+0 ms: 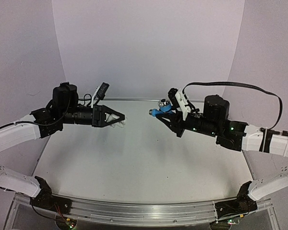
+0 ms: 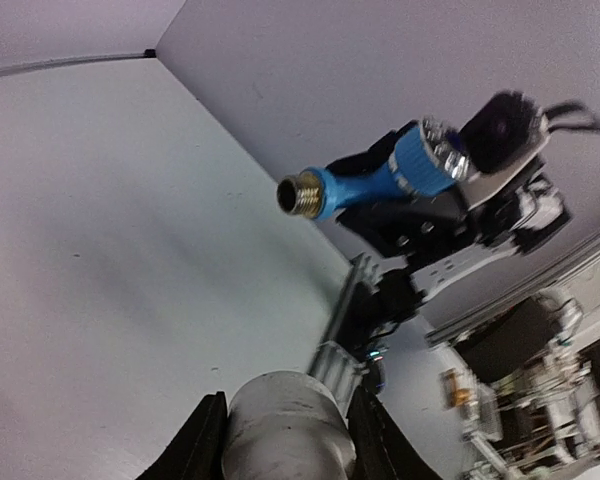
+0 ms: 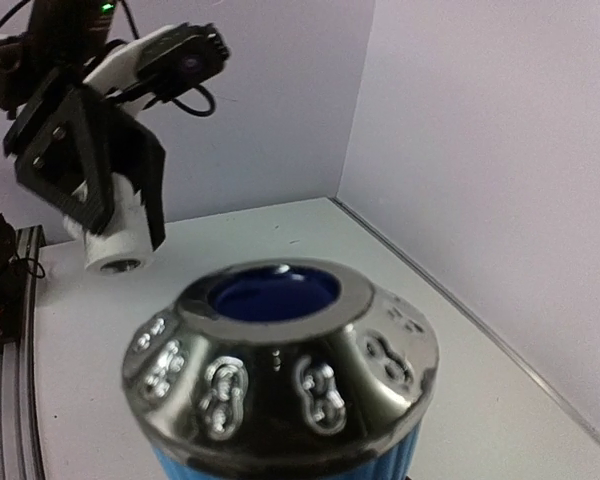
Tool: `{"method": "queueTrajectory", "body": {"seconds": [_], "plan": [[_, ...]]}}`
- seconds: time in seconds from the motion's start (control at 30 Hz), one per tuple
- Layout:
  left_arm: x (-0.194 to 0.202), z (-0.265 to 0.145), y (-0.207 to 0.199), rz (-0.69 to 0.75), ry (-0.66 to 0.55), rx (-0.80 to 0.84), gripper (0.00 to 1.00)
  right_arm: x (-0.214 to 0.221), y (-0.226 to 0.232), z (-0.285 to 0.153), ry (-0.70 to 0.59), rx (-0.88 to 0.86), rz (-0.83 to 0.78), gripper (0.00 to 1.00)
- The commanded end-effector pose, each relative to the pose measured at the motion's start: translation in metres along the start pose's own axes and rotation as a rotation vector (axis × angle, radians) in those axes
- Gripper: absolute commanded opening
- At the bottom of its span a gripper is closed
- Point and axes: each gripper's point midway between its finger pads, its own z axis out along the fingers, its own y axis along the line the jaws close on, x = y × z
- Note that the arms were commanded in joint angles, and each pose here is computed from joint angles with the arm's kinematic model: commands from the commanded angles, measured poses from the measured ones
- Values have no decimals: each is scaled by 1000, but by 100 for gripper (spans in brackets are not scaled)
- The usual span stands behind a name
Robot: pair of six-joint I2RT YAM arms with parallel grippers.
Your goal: Install the water faucets
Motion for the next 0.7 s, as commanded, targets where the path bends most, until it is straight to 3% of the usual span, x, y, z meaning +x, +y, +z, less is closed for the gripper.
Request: {"method": "queueTrajectory", "body": {"seconds": [0.0, 0.2, 0.37, 0.67], "plan": [[-33, -32, -58, -217, -14, 341, 0, -56, 21, 2, -174, -139, -251, 0], [-56, -57, -57, -487, -91, 521, 0, -90, 36, -7, -292, -212, -441, 0], [-69, -52, -48, -665, -97, 526, 0, -107, 42, 4, -373, -241, -499, 0], [-81, -50, -45, -731, -132, 531, 0, -122, 44, 20, -483, -246, -527, 0]]}}
